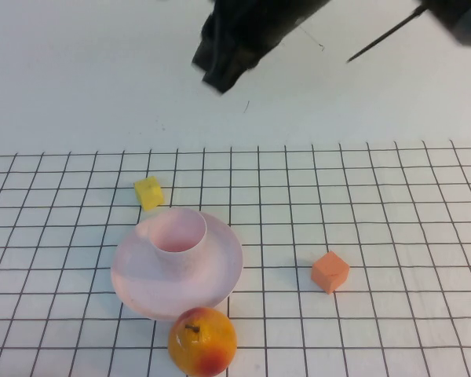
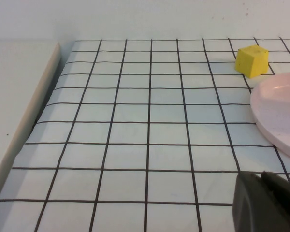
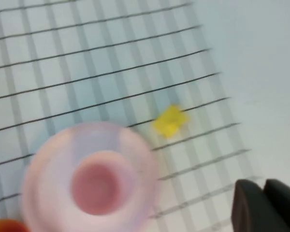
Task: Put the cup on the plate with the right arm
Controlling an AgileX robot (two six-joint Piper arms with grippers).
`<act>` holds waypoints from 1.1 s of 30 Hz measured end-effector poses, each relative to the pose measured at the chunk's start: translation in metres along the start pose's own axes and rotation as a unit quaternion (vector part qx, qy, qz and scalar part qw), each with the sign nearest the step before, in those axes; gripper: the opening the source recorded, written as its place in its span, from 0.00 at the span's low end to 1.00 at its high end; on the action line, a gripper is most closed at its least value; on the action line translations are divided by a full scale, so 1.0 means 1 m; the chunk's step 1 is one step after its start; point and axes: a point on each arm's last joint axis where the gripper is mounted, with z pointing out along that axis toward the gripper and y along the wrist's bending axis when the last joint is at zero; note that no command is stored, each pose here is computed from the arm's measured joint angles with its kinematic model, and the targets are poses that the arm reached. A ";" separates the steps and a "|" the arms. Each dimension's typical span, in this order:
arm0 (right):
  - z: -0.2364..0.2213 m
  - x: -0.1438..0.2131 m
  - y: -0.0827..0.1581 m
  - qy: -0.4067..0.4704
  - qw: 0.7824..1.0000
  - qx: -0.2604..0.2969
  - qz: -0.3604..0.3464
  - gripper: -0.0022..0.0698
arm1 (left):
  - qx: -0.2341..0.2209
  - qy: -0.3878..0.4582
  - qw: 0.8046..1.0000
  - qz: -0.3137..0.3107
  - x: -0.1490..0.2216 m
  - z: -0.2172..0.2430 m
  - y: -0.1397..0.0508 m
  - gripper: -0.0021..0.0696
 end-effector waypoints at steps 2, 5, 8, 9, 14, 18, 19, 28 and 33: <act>-0.047 -0.006 -0.003 -0.012 0.998 0.061 -0.012 0.06 | 0.000 0.000 1.000 0.000 0.000 0.000 0.000 0.03; -0.110 -0.006 -0.005 -0.018 0.988 0.153 -0.014 0.04 | 0.000 0.000 1.000 0.000 0.000 0.000 0.000 0.03; -0.166 0.002 -0.004 -0.015 0.971 0.237 -0.002 0.03 | 0.000 0.000 1.000 0.000 0.000 0.000 0.000 0.03; -0.184 0.007 -0.002 -0.012 0.965 0.262 0.001 0.03 | 0.000 0.000 1.000 0.000 0.000 0.000 0.000 0.03; -0.244 0.034 0.015 0.004 0.946 0.322 0.015 0.03 | 0.000 0.000 1.000 0.000 0.000 0.000 0.000 0.03; -0.267 0.060 0.035 0.010 0.947 0.318 0.036 0.03 | 0.000 0.000 1.000 0.000 0.000 0.000 0.000 0.03; -0.270 0.067 0.041 0.011 0.949 0.313 0.045 0.03 | 0.000 0.000 1.000 0.000 0.000 0.000 0.000 0.03; -0.271 0.134 0.091 0.008 0.945 0.247 0.212 0.03 | 0.000 0.000 1.000 0.000 0.000 0.000 0.000 0.03; -0.261 0.156 0.107 0.020 0.944 0.216 0.251 0.03 | 0.000 0.000 1.000 0.000 0.000 0.000 0.000 0.03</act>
